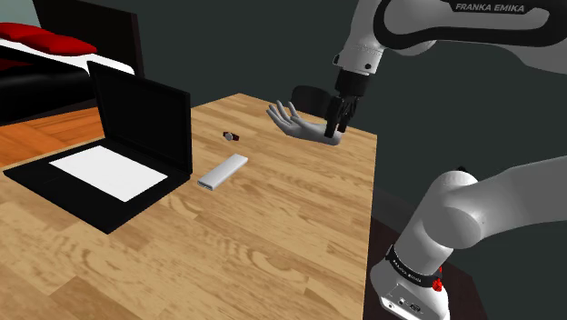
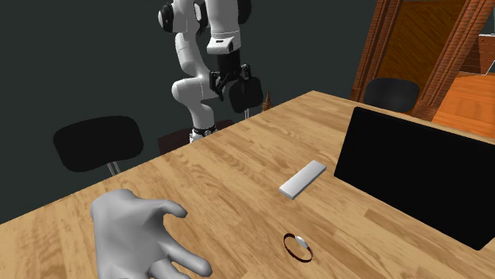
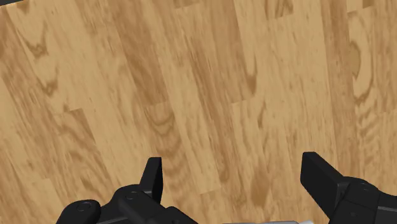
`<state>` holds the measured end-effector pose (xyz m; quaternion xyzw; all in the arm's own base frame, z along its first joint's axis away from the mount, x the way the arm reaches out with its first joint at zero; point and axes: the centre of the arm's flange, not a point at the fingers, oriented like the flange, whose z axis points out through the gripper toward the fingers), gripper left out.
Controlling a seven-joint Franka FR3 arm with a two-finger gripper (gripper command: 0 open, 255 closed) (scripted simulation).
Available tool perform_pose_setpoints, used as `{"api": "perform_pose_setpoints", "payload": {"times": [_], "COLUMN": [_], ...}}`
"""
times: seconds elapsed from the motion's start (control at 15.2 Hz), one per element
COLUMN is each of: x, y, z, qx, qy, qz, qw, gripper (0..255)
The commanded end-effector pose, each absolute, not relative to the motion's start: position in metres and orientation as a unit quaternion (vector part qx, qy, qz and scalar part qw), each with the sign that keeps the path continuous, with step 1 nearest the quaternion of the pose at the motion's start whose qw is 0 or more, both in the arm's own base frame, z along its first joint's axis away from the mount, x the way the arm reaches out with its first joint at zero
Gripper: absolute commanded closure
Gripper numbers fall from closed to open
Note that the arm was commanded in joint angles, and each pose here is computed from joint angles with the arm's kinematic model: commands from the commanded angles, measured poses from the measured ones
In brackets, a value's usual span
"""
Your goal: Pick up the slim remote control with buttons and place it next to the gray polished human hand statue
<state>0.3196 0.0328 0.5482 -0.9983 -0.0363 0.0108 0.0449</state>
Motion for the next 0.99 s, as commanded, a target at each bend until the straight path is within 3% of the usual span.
{"api": "perform_pose_setpoints", "payload": {"times": [0.0,0.92], "x": [0.320,0.435], "y": [0.033,0.150], "z": [0.548,0.464], "qx": [-0.998,-0.969], "qy": [-0.036,0.246], "qz": [0.011,0.006], "qw": [0.045,0.019], "gripper": [0,0]}}
